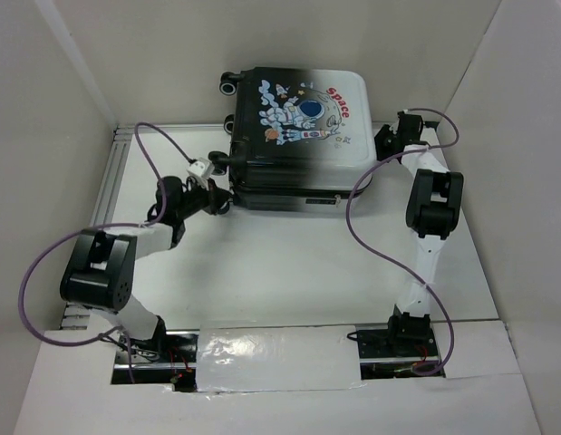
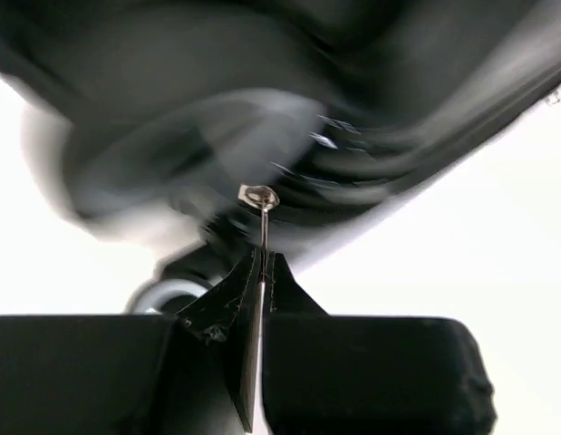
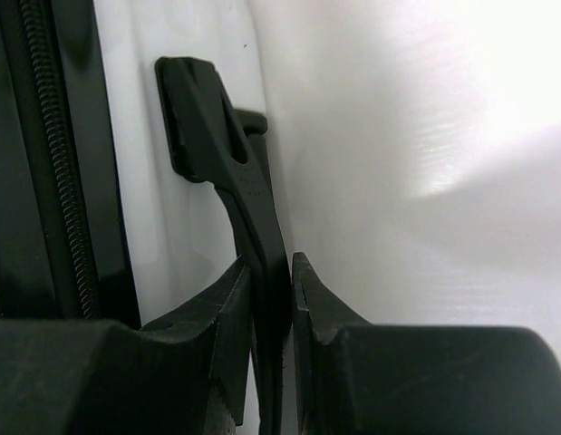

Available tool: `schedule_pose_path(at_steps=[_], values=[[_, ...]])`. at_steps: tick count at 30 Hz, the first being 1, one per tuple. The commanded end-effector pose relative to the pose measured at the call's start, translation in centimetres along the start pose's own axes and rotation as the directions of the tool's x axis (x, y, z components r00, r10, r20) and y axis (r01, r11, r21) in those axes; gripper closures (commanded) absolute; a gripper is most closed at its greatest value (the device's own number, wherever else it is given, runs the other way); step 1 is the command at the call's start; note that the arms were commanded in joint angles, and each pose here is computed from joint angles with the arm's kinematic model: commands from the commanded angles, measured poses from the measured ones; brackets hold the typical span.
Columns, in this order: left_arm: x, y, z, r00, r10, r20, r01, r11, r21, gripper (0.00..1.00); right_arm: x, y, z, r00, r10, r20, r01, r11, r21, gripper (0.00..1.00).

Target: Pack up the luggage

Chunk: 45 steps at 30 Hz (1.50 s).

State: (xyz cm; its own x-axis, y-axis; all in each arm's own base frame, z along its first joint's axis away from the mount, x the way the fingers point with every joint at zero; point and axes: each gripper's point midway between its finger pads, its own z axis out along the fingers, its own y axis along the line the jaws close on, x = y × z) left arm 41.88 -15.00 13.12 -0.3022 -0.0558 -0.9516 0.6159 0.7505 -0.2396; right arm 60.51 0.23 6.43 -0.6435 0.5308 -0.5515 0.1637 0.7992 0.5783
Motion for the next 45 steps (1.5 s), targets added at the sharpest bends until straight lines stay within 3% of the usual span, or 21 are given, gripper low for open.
schedule_pose_path(at_steps=[1, 4, 6, 12, 17, 24, 33, 45], values=[[-0.9, -5.3, -0.2, 0.991, 0.118, 0.054, -0.12, 0.992, 0.024, 1.0, 7.2, -5.7, 0.4, 0.971, 0.205, -0.125, -0.169, 0.954, 0.248, 1.0], [-0.6, -7.5, -0.8, 0.987, 0.147, 0.07, -0.149, 0.988, 0.03, 1.0, 7.1, -4.7, 0.4, 0.972, 0.214, -0.096, -0.184, 0.949, 0.255, 1.0], [1.0, -9.2, -0.5, 0.991, 0.131, 0.002, -0.131, 0.99, 0.056, 1.0, 7.0, -3.9, 0.3, 0.973, 0.213, -0.093, -0.185, 0.952, 0.245, 1.0], [-0.1, -13.6, 0.6, 0.99, 0.138, 0.008, -0.138, 0.99, 0.041, 1.0, 8.3, -1.2, -0.5, 0.979, 0.174, -0.105, -0.149, 0.966, 0.21, 1.0], [1.0, -18.1, 3.0, 0.988, 0.149, -0.04, -0.148, 0.989, 0.01, 1.0, 12.1, 0.1, -1.6, 0.977, 0.134, -0.163, -0.102, 0.976, 0.191, 1.0], [2.7, -24.1, 5.4, 0.997, 0.05, -0.05, -0.049, 0.998, 0.03, 1.0, 15.5, 0.2, -2.2, 0.968, 0.122, -0.22, -0.084, 0.981, 0.175, 1.0], [2.3, -26.8, 7.0, 0.997, 0.076, -0.024, -0.078, 0.993, -0.094, 1.0, 14.9, 2.2, -2.9, 0.971, 0.102, -0.218, -0.079, 0.99, 0.113, 1.0], [3.8, -29.3, 9.0, 0.996, 0.059, -0.062, -0.062, 0.997, -0.046, 1.0, 15.9, 2.8, -4.1, 0.969, 0.094, -0.23, -0.075, 0.993, 0.09, 1.0]])
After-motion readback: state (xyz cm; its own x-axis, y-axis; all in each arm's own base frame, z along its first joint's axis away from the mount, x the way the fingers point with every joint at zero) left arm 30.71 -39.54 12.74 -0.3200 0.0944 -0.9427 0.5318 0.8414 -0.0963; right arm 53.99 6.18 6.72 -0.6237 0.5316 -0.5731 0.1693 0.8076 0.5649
